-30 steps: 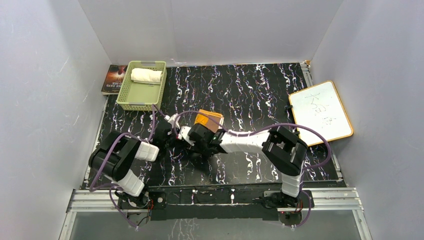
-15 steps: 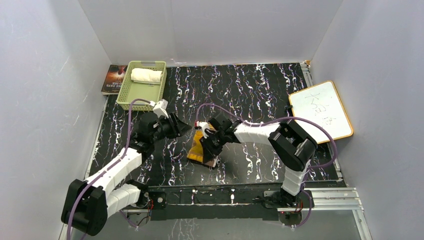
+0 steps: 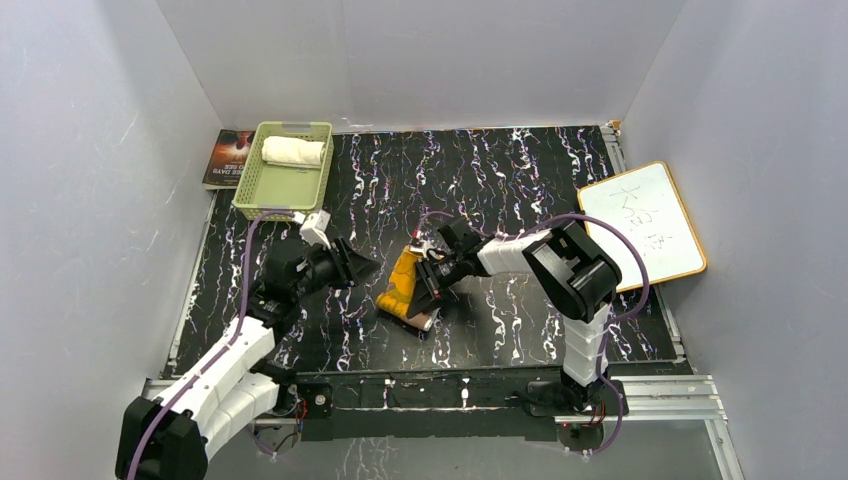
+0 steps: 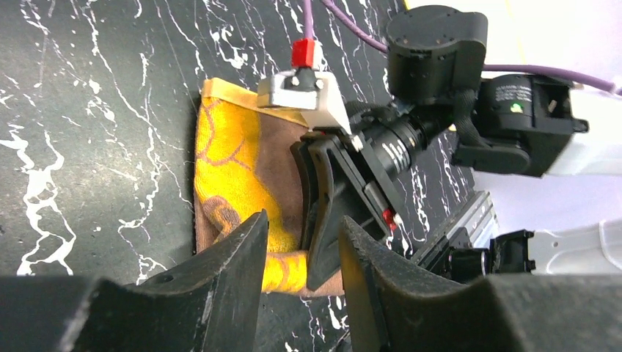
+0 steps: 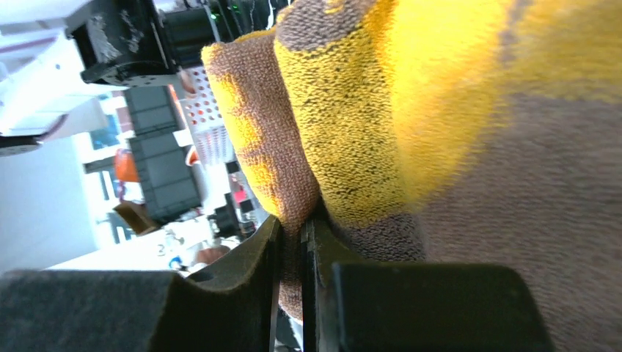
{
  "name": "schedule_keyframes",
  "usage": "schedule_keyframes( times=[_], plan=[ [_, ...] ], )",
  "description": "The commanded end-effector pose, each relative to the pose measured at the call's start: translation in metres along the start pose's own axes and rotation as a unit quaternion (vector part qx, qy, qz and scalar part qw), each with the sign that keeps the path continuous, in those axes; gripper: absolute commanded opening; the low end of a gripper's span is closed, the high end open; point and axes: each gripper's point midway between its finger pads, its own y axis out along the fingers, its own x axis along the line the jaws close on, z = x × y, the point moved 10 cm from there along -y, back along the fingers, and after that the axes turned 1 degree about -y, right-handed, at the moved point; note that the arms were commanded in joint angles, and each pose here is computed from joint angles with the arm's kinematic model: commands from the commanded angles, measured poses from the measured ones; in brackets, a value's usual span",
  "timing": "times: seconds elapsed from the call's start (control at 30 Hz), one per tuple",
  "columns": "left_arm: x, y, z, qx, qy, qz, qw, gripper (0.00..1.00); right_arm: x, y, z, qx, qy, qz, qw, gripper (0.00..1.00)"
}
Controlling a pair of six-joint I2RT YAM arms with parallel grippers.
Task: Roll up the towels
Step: Roll the towel at the center of the board.
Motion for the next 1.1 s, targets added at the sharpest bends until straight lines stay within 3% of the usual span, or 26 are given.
schedule_keyframes(
  times=[0.0, 0.33, 0.4, 0.47, 0.73, 1.07],
  plan=[
    [-0.001, -0.002, 0.009, 0.015, -0.001, 0.039, 0.999, 0.37, -0.005, -0.007, -0.005, 0.004, 0.057, -0.071, 0.996, 0.02],
    [0.007, 0.013, 0.031, 0.041, -0.068, 0.113, 0.99, 0.3, -0.051, -0.001, 0.011, 0.001, 0.151, -0.054, 0.987, 0.09],
    [0.006, 0.015, 0.034, 0.047, -0.082, 0.125, 0.988, 0.2, -0.054, 0.0, 0.011, 0.002, 0.155, -0.053, 0.986, 0.1],
    [0.007, 0.017, 0.038, 0.058, -0.088, 0.133, 0.985, 0.0, -0.058, 0.001, 0.011, 0.001, 0.161, -0.05, 0.986, 0.11],
    [0.019, 0.032, 0.06, 0.118, -0.109, 0.169, 0.973, 0.0, -0.065, 0.004, 0.009, 0.003, 0.171, -0.043, 0.984, 0.12],
    [0.035, 0.061, 0.065, 0.102, -0.118, 0.161, 0.975, 0.0, -0.068, 0.005, 0.009, 0.003, 0.177, -0.03, 0.984, 0.13]
  ],
)
